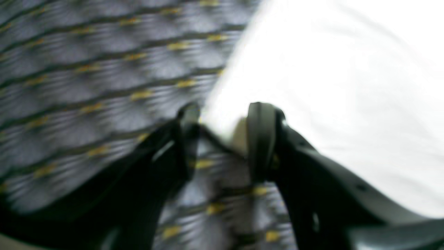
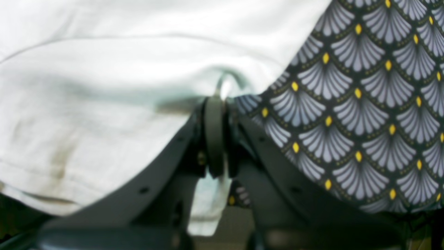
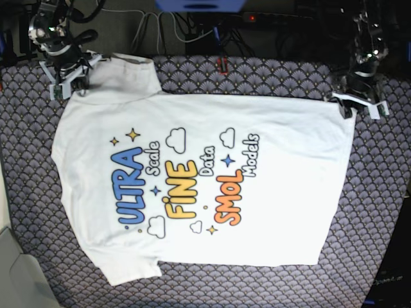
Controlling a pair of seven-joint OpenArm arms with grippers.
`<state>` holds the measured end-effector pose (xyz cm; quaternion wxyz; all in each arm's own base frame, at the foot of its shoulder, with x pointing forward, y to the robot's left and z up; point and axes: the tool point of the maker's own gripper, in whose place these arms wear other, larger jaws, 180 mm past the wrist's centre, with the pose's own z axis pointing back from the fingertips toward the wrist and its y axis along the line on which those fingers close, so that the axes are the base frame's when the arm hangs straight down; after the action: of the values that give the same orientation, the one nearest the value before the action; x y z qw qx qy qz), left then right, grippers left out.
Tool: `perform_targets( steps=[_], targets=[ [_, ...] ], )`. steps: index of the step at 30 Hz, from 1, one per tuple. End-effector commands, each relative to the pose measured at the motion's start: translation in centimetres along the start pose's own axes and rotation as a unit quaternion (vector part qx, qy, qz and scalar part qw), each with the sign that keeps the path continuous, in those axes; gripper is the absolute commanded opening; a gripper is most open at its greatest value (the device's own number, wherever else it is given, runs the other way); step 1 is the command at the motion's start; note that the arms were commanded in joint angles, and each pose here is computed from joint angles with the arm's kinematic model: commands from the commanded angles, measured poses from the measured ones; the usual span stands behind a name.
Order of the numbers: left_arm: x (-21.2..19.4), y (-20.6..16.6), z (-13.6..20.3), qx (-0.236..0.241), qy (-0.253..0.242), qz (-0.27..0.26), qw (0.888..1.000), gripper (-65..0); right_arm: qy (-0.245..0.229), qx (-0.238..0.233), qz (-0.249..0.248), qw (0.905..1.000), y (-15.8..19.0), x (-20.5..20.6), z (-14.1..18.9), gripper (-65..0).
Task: Fold the T-shirt properly
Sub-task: 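Pinch the shoulder edges with both grippers and lift slightly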
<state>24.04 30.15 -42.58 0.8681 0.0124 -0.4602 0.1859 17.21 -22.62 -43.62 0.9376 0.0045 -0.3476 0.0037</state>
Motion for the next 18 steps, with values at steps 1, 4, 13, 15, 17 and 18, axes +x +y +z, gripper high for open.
perform_targets(
  steps=[1,4,13,15,17,18],
  targets=[
    [0.89,0.01,0.03,-0.002,-0.013,-0.004,1.000,-41.6,0.045,0.002,0.013,0.9989,0.07,-1.96,0.09,-65.0],
    [0.91,-0.05,0.00,-0.002,-0.013,-0.003,1.000,-41.6,0.046,0.002,0.013,0.9989,0.07,-2.02,0.08,-65.0],
    [1.05,0.16,0.03,0.001,-0.015,-0.002,1.000,-49.8,0.047,0.002,0.013,0.9988,0.07,-2.09,0.10,-65.0],
    [1.08,0.21,0.04,0.001,-0.016,-0.002,1.000,-59.7,0.047,0.002,0.013,0.9988,0.07,-2.09,0.10,-65.0],
    [1.08,0.21,0.04,0.001,-0.016,-0.002,1.000,-65.0,0.047,0.000,0.016,0.9988,-0.17,-2.01,0.13,-65.0],
    [1.02,0.23,0.07,0.001,-0.015,-0.002,1.000,-64.2,0.047,-0.001,0.020,0.9987,-0.41,-1.94,0.16,-65.0]
  ],
)
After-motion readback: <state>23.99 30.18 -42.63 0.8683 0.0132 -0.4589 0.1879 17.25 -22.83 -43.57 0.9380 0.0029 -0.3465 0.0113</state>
